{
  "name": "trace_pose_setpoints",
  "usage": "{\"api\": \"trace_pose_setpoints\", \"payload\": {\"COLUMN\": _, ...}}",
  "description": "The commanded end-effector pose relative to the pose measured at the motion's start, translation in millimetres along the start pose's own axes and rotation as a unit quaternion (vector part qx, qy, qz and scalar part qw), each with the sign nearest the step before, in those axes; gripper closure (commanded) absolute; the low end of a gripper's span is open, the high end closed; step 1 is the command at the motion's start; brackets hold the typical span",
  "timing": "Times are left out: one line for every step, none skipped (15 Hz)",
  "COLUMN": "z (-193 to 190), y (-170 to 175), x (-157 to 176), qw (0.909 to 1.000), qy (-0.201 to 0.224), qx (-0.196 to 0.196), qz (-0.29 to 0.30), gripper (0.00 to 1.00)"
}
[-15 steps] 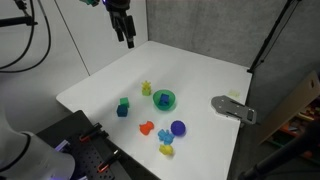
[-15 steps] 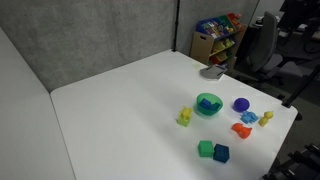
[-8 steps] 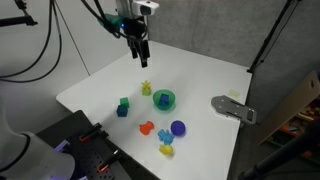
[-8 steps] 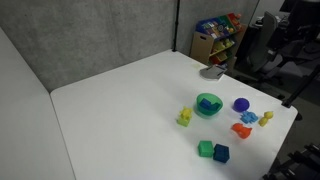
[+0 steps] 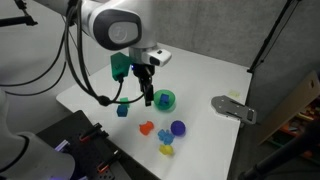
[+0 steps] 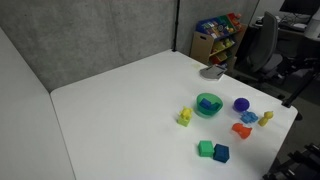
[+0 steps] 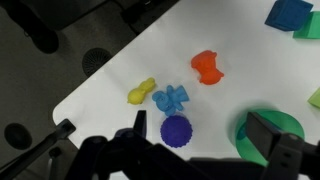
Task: Move the yellow toy animal from the table to the bowl
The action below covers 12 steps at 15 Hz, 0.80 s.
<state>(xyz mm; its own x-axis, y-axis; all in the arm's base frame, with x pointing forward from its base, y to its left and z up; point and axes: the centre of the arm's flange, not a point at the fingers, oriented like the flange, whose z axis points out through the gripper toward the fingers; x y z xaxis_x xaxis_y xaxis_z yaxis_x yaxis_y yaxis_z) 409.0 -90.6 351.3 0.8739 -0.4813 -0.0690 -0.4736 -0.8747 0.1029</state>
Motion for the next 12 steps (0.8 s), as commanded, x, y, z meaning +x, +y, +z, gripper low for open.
{"api": "trace_pose_setpoints", "payload": {"z": 31.6, "y": 23.1, "x": 12.2, "qw": 0.9987, "qy": -0.015, "qx": 0.009, "qz": 0.047, "gripper": 0.0}}
{"api": "trace_pose_setpoints", "payload": {"z": 34.6, "y": 25.7, "x": 13.4, "qw": 0.9981, "qy": -0.025, "qx": 0.005, "qz": 0.056, "gripper": 0.0}}
{"api": "trace_pose_setpoints", "payload": {"z": 27.1, "y": 22.6, "x": 6.4, "qw": 0.9993, "qy": -0.018, "qx": 0.003, "qz": 0.032, "gripper": 0.0}}
{"api": "trace_pose_setpoints", "payload": {"z": 33.2, "y": 26.3, "x": 7.8, "qw": 0.999, "qy": -0.025, "qx": 0.002, "qz": 0.038, "gripper": 0.0}}
{"api": "trace_pose_setpoints", "payload": {"z": 36.7, "y": 27.5, "x": 8.8, "qw": 0.9988, "qy": -0.029, "qx": 0.001, "qz": 0.04, "gripper": 0.0}}
{"api": "trace_pose_setpoints", "payload": {"z": 38.0, "y": 27.4, "x": 9.1, "qw": 0.9987, "qy": -0.03, "qx": 0.0, "qz": 0.041, "gripper": 0.0}}
{"api": "trace_pose_setpoints", "payload": {"z": 38.0, "y": 27.3, "x": 9.2, "qw": 0.9987, "qy": -0.03, "qx": 0.0, "qz": 0.042, "gripper": 0.0}}
{"api": "trace_pose_setpoints", "payload": {"z": 32.9, "y": 26.3, "x": 13.5, "qw": 0.9987, "qy": -0.02, "qx": -0.003, "qz": 0.046, "gripper": 0.0}}
{"api": "trace_pose_setpoints", "payload": {"z": 31.6, "y": 27.1, "x": 19.3, "qw": 0.9985, "qy": -0.015, "qx": -0.002, "qz": 0.054, "gripper": 0.0}}
{"api": "trace_pose_setpoints", "payload": {"z": 33.3, "y": 29.2, "x": 27.8, "qw": 0.9985, "qy": -0.009, "qx": -0.003, "qz": 0.054, "gripper": 0.0}}
{"api": "trace_pose_setpoints", "payload": {"z": 35.5, "y": 31.0, "x": 33.9, "qw": 0.9985, "qy": -0.004, "qx": -0.002, "qz": 0.055, "gripper": 0.0}}
{"api": "trace_pose_setpoints", "payload": {"z": 41.4, "y": 34.1, "x": 41.3, "qw": 0.9983, "qy": -0.006, "qx": 0.004, "qz": 0.058, "gripper": 0.0}}
